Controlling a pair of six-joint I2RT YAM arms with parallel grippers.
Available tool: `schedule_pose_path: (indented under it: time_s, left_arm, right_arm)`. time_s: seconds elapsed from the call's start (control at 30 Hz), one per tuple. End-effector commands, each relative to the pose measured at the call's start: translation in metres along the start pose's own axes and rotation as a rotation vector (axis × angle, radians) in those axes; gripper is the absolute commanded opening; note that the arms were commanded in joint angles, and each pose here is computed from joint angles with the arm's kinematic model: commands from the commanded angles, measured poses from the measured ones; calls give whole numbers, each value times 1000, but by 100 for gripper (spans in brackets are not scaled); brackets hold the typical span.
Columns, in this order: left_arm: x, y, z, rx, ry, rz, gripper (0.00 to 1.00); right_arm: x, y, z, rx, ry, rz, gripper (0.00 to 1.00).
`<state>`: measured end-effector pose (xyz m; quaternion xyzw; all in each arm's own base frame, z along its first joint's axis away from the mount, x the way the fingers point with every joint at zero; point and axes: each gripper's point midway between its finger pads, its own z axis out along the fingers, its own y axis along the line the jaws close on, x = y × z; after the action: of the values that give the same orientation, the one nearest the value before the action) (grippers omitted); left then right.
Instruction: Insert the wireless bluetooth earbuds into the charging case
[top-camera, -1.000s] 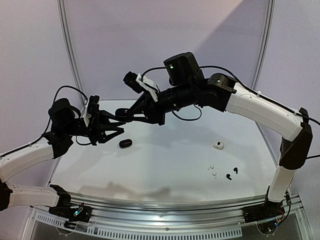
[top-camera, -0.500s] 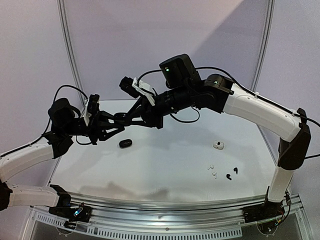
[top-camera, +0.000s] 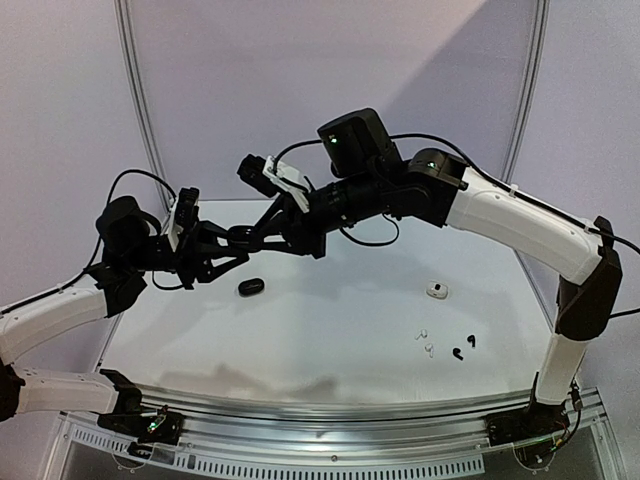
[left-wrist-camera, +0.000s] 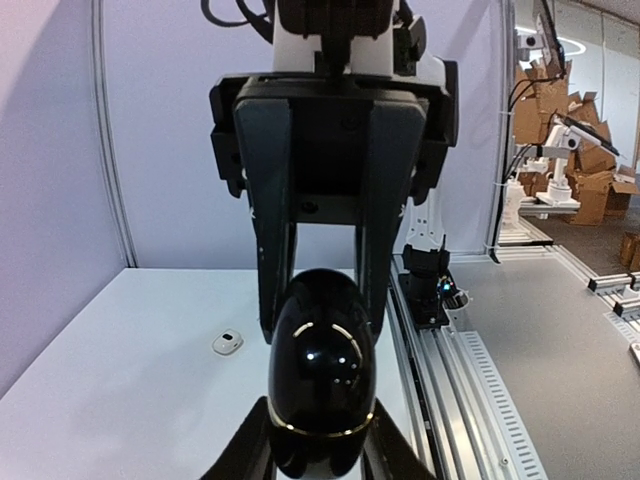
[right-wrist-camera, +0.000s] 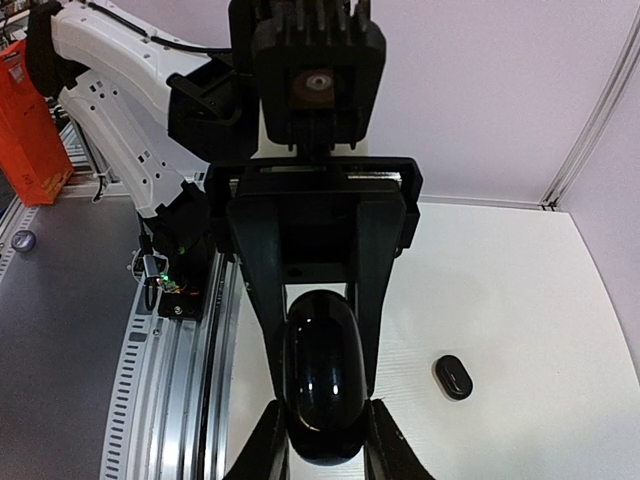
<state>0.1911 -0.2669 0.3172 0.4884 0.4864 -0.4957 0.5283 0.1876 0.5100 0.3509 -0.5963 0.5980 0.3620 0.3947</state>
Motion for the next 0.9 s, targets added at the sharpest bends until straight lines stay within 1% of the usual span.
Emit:
schedule_pose_path:
  time_s: [0.0,0.13,0.27,0.37,0.43,0.47,0.5,0.57,0.6,0.63,0.67,0.7,0.87]
  left_arm:
    - [-12,-7,3,32,-24,33,30]
    - [-12,-8,3,36,-25,35,30]
    - [-10,-8,3,37,-22,33,16]
    - [-12,-8,3,36,-24,41,0]
    - [-12,-8,3,30,-25,45,0]
    - [-11,-7,3,27,-25,46,0]
    - [-11,-7,3,26,-24,47,0]
    - [-10,-8,2,30,-22,59,0]
    - [-9,-9,2,32,-20,70,0]
    - [-8,-9,2,35,-17,85,0]
    - [-7,-10,2,36,-14,107,0]
    - [-6,-10,2,37,-10,131,0]
    - [-1,-15,1,48,23,306,0]
  right_arm:
    - [8,-5,9,31,35,-3,0]
    - [7,-6,9,40,33,-3,0]
    - [5,-6,8,42,28,-4,0]
    - [7,-6,9,44,37,-8,0]
    - [10,-6,11,44,45,-7,0]
    - [10,-7,11,49,47,-5,3]
    - [10,-8,11,58,47,-4,13]
    - [9,-13,11,84,44,7,38]
    - [9,-15,10,94,42,13,47]
    - [8,-15,10,99,40,14,52]
    - [7,-17,9,104,36,13,56]
    - [7,-17,9,108,37,14,57]
    - [12,-26,11,158,55,20,57]
